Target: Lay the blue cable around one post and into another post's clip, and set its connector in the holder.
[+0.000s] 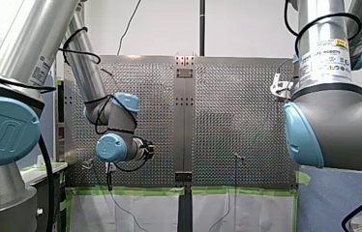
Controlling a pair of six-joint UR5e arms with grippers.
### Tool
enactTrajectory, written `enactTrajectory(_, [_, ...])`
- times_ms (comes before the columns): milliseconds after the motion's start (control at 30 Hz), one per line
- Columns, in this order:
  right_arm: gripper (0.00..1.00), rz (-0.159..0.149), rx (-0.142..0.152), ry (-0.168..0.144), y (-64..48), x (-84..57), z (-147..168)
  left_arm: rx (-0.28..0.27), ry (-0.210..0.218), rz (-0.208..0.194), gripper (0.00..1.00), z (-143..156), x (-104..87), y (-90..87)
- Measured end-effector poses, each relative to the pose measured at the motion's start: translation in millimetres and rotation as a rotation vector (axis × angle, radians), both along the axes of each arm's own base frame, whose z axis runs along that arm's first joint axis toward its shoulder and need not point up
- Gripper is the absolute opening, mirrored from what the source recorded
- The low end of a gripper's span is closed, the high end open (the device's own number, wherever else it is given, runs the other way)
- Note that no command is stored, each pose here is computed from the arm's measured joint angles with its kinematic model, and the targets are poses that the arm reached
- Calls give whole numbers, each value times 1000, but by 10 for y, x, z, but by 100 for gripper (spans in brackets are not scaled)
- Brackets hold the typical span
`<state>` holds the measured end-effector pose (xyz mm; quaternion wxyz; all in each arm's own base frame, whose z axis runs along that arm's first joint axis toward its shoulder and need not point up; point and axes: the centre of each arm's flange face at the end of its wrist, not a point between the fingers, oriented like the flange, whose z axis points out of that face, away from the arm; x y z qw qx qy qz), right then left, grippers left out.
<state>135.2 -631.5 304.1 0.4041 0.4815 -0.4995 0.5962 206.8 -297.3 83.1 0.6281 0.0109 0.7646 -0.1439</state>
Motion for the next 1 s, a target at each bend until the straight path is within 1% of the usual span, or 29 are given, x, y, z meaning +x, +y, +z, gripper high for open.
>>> enactTrajectory(167, [0,34,-16,12,-30,-37,21,8,3,1,100,-4,1,8])
enactTrajectory(400, [0,96,-39,23,-76,-51,72,25,11,4,100,-12,5,28])
enactTrajectory(467, [0,112,-39,25,-87,-51,58,31,14,5,100,-15,5,34])
enactTrajectory(533, [0,127,-29,32,-115,-51,7,34,15,6,100,-16,5,37])
enactTrajectory(667, [0,139,3,56,-182,-55,-133,39,18,5,100,-19,2,41])
enactTrajectory(733, [0,141,10,69,-207,-61,-169,42,19,5,100,-21,1,43])
enactTrajectory(867, [0,141,6,82,-243,-91,-171,45,20,5,100,-22,-1,44])
enactTrajectory(1000, [0,156,-10,94,-270,-115,-155,45,20,5,100,-20,3,42])
